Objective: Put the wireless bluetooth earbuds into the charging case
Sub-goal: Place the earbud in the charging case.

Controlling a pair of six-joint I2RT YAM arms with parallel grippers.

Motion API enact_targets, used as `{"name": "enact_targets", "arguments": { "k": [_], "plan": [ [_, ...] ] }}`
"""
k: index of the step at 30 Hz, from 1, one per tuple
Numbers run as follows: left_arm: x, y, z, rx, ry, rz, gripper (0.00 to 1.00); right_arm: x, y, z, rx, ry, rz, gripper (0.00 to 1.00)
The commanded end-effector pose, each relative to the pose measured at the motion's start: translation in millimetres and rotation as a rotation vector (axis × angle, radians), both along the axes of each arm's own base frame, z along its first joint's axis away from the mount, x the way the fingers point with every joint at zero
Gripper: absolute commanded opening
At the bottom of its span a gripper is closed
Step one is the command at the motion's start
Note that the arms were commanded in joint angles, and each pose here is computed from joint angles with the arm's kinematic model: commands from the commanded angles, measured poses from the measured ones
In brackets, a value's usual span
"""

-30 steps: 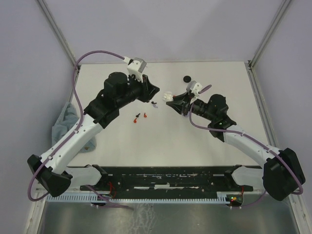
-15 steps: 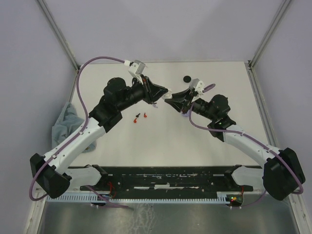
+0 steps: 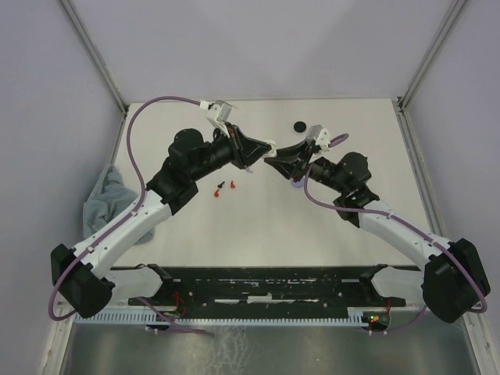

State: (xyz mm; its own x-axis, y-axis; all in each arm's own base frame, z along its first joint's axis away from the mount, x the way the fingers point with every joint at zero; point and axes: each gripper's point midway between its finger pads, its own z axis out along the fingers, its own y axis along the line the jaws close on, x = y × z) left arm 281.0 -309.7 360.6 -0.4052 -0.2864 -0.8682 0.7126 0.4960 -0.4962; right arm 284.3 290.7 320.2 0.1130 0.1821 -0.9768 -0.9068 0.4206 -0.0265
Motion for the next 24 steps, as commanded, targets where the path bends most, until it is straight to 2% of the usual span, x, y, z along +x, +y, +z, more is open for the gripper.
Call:
{"name": "enact_targets", "arguments": {
  "k": [1, 16, 24],
  "plan": [
    [-5, -1, 12, -0.052, -0.012, -0.02, 0.22, -11, -3, 37, 0.077, -0.09, 0.011, 0.1],
    [-5, 15, 4, -0.025, 0.038, 0.061, 0.4, -15, -5, 49, 0.12, -0.103, 0.017, 0.1],
    [-8, 19, 8, -0.029, 0.038, 0.07, 0.43, -16, -4, 47, 0.119, -0.095, 0.022, 0.1]
  ]
}}
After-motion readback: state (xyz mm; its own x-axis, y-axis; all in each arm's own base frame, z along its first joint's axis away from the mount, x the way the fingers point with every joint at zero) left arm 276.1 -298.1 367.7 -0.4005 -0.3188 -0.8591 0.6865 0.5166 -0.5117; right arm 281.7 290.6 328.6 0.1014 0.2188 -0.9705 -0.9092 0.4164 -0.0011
